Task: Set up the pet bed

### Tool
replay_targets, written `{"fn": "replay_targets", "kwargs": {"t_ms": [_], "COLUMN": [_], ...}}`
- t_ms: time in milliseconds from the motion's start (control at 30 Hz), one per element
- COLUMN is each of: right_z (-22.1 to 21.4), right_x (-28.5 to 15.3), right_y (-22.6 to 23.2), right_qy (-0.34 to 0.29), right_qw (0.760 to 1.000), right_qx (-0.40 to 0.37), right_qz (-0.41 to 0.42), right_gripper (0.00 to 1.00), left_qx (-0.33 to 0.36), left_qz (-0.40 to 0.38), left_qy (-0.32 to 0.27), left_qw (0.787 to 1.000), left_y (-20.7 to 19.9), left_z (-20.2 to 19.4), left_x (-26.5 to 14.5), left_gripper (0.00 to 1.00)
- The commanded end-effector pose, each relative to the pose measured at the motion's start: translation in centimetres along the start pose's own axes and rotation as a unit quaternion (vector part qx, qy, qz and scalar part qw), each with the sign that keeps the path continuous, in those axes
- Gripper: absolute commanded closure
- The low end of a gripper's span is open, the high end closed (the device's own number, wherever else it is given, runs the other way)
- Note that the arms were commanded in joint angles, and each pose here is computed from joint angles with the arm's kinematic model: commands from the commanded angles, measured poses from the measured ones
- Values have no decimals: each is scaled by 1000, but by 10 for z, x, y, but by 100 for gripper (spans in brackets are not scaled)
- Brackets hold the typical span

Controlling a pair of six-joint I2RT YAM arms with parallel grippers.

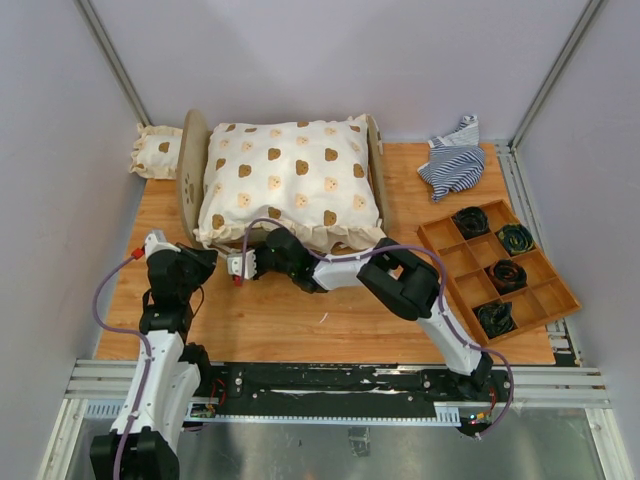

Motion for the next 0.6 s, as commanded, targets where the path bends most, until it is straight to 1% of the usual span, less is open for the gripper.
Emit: {"fn": "replay_targets", "kwargs": {"t_ms": [0, 133, 267, 400, 567], "right_z": [19, 16, 24, 37, 57], "right_x": [-4, -1, 3, 7, 8], "right_y": [-29, -31, -31, -28, -29], "right_qy": [-27, -5, 0, -11, -45], "right_qw": [998, 994, 990, 984, 981], "right_qx": [-53, -96, -137, -175, -187], "right_qz": [-33, -42, -39, -36, -38], "right_gripper": [100, 100, 100, 100, 100], "left_qx": [-10, -9, -19, -21, -19], "left_qz": [-19, -26, -31, -38, -31], "left_qy": [-18, -11, 0, 7, 12], "left_qw": [1000, 1000, 999, 999, 999], "left_y": [-15, -20, -21, -22, -21], "left_z": [13, 13, 9, 7, 8], "left_x": [0, -1, -2, -1, 0], "left_gripper": [100, 100, 100, 100, 100]}}
Point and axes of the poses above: each gripper's point midway between its finger pads, its own x axis out along the fingers, its own y axis along the line the jaws close on, z = x × y, the point moved 3 cm from there along -x, back along the fingers, and after that the axes turned 6 degrees about -x, right-handed, at the moved point
